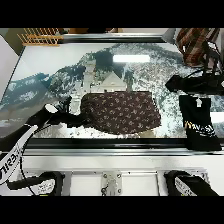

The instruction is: Fold the clothes and pants, and hang the long-sleeved shirts on hangers.

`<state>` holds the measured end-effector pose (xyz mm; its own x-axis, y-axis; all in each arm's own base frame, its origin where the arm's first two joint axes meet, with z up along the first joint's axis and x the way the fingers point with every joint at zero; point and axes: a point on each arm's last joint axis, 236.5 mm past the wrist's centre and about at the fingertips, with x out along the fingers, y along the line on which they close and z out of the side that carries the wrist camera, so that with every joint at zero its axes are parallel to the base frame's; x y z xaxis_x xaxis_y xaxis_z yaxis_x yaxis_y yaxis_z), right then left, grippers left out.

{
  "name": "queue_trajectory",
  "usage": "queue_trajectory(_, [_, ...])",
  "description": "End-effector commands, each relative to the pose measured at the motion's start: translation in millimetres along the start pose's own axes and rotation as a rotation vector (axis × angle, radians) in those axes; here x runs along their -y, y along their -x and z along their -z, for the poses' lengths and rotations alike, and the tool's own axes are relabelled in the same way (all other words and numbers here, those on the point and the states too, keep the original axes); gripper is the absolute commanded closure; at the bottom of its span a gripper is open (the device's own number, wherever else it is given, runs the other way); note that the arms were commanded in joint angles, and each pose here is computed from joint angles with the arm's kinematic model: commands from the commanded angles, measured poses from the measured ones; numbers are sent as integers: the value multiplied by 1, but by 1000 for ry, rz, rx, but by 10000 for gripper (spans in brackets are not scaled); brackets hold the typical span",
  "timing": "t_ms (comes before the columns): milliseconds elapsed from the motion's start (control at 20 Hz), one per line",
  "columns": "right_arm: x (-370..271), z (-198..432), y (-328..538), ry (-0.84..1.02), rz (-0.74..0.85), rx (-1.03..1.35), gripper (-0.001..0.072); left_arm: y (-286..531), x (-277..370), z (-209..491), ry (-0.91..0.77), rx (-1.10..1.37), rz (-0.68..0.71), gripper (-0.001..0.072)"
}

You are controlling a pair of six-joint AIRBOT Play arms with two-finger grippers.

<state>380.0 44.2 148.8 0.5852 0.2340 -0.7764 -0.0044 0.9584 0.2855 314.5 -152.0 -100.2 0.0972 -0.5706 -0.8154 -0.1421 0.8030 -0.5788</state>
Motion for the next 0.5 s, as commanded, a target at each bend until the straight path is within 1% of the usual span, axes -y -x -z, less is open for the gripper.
queue_trajectory(0, [52, 50, -9, -147, 108, -151, 135, 24, 12, -5, -84, 33, -17, 695])
queue_trajectory(150, [108, 137, -43, -474, 205, -310, 134, 34, 15, -3, -136, 45, -40, 695])
queue_trajectory(250, [119, 191, -74, -666, 216, -360, 134, 35, 17, -3, -138, 52, -36, 695])
queue_trajectory(350, [109, 217, -103, -772, 160, -334, 134, 35, 17, -4, -137, 54, -37, 695])
queue_trajectory(450, [99, 225, -125, -841, 113, -275, 135, 35, 17, -3, -138, 52, -37, 695])
